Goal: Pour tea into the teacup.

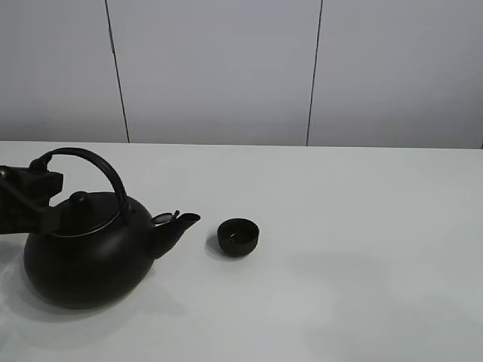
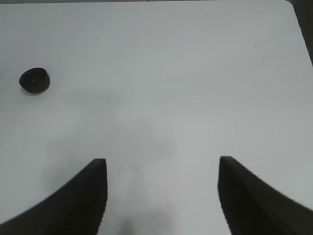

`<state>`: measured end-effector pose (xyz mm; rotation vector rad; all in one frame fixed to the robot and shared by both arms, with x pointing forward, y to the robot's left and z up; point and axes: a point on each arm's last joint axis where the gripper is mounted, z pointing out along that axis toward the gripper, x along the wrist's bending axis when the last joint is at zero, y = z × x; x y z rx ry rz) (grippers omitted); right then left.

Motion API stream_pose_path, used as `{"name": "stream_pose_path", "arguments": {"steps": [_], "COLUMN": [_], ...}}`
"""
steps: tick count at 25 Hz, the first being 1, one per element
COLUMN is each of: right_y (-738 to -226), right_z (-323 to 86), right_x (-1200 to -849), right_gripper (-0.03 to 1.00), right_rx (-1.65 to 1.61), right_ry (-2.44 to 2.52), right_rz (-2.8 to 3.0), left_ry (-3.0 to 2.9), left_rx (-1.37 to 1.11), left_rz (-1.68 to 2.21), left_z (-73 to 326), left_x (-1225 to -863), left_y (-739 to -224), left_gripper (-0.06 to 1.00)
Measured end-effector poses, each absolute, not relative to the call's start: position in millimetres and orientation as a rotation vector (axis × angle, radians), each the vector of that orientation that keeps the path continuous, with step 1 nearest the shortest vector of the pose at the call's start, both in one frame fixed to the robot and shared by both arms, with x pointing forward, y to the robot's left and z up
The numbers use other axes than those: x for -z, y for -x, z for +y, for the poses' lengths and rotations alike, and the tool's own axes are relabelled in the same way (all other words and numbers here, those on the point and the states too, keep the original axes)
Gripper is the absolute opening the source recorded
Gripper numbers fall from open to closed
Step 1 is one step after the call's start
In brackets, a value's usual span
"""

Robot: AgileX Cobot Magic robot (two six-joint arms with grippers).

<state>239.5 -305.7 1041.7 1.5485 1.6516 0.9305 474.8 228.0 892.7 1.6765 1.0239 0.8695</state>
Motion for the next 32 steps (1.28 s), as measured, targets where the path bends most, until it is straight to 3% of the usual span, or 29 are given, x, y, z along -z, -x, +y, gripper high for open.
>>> {"name": "stream_pose_path", "arguments": {"steps": [10, 32], "right_y": [-239.5, -239.6], "right_z": [-305.7, -305.7], "right_x": [-1041.7, -1041.7], "right_gripper": [0.45, 0.45], "right_rx": [-0.930, -0.931], "right_ry": [-1.548, -1.548], "right_rz": [1.652, 1.651], "left_ry": [-1.680, -1.679], "left_rx": [-0.824, -0.802], "left_rz": [1.064, 0.869], "left_z": [228.3, 201.7], "left_x": [-904.3, -949.3], "left_y": [-472.8, -528.1], "left_gripper": [0.11, 0.11]}}
